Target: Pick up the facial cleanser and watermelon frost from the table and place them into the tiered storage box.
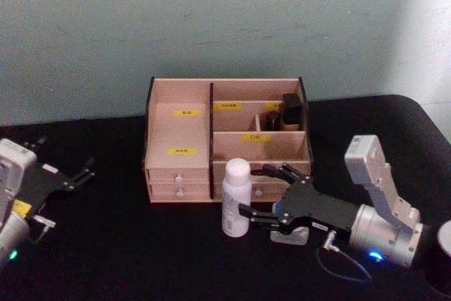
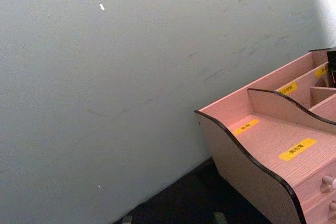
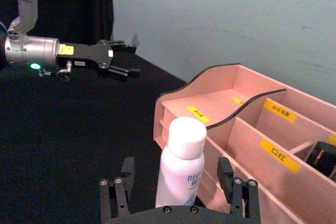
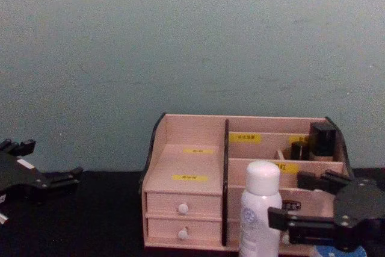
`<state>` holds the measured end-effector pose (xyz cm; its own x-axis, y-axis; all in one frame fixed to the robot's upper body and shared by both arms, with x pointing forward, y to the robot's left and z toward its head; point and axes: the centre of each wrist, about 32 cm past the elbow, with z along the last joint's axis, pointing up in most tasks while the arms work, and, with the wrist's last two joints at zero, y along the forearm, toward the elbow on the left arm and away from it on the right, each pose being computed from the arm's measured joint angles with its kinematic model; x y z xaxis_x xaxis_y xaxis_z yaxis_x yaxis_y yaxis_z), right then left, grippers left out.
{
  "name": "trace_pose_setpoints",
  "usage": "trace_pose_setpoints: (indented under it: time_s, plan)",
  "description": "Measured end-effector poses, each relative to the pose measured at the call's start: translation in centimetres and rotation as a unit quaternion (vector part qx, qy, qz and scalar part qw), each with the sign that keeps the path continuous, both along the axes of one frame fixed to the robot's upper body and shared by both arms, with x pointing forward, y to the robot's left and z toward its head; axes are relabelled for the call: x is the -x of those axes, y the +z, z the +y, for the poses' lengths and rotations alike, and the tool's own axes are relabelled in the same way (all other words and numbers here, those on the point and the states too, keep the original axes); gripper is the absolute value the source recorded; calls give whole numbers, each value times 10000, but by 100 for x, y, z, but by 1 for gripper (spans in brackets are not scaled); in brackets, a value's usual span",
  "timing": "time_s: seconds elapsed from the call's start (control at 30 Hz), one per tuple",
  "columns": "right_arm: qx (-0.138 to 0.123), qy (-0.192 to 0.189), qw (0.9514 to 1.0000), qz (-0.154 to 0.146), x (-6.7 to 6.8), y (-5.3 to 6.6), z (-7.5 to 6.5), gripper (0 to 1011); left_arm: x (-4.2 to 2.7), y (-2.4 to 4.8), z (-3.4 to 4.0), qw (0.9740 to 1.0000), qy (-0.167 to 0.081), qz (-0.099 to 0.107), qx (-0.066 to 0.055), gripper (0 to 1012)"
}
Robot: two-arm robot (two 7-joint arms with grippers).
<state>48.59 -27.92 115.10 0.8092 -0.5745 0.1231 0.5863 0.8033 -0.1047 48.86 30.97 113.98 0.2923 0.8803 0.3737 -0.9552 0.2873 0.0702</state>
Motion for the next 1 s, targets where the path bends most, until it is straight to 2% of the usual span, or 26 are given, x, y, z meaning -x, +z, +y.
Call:
trace_pose_setpoints:
  time_s: [0.47,1.0]
  plan:
    - [-22,-38,9996,267,-240,-65,222,1003,0,0,0,10000,0,0,0,1001]
    - [46,-85,9988,471,-339,-93,314,1003,0,0,0,10000,0,0,0,1001]
